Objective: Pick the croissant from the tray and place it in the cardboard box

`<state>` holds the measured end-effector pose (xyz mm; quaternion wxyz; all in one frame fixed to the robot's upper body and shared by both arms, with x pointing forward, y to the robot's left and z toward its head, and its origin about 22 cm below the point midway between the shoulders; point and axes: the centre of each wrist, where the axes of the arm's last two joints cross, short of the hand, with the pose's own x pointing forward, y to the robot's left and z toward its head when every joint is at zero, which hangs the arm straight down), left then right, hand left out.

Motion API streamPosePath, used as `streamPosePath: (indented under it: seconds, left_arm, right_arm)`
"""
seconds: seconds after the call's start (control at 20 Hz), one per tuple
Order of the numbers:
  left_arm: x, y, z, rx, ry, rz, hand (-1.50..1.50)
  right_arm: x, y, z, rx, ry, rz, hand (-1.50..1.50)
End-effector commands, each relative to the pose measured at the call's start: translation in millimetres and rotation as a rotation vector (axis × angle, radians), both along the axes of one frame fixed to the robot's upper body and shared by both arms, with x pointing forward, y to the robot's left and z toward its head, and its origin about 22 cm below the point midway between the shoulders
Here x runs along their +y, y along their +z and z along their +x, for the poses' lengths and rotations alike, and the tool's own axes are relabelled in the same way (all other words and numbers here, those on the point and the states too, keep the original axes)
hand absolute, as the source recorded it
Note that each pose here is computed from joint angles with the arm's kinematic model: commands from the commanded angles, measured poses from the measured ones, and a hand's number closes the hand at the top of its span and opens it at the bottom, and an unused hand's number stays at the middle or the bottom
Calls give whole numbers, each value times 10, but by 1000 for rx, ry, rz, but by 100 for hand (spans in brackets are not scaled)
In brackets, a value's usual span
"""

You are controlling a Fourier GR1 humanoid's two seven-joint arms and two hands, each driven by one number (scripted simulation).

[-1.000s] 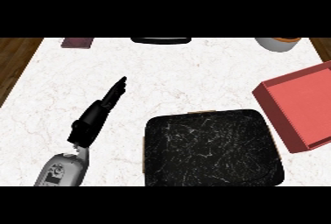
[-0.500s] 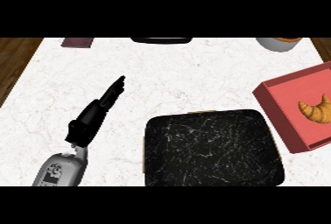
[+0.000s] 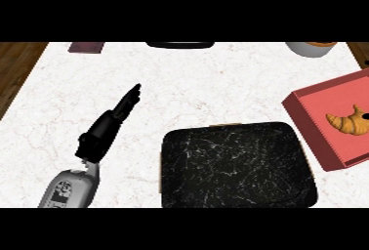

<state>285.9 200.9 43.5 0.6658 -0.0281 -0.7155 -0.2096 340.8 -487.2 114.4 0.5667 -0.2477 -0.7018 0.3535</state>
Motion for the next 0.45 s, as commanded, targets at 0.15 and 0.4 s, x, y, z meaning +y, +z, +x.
streamPosePath:
  seconds: [0.15, 0.4]
  left_arm:
    - [101, -1, 14, 0, 6, 5, 0]
    - [-43, 88, 22, 3, 1, 10, 0]
  right_arm:
    - [-158, -138, -49, -135, -51, 434, -150]
    - [-487, 271, -163, -148, -83, 625, -150]
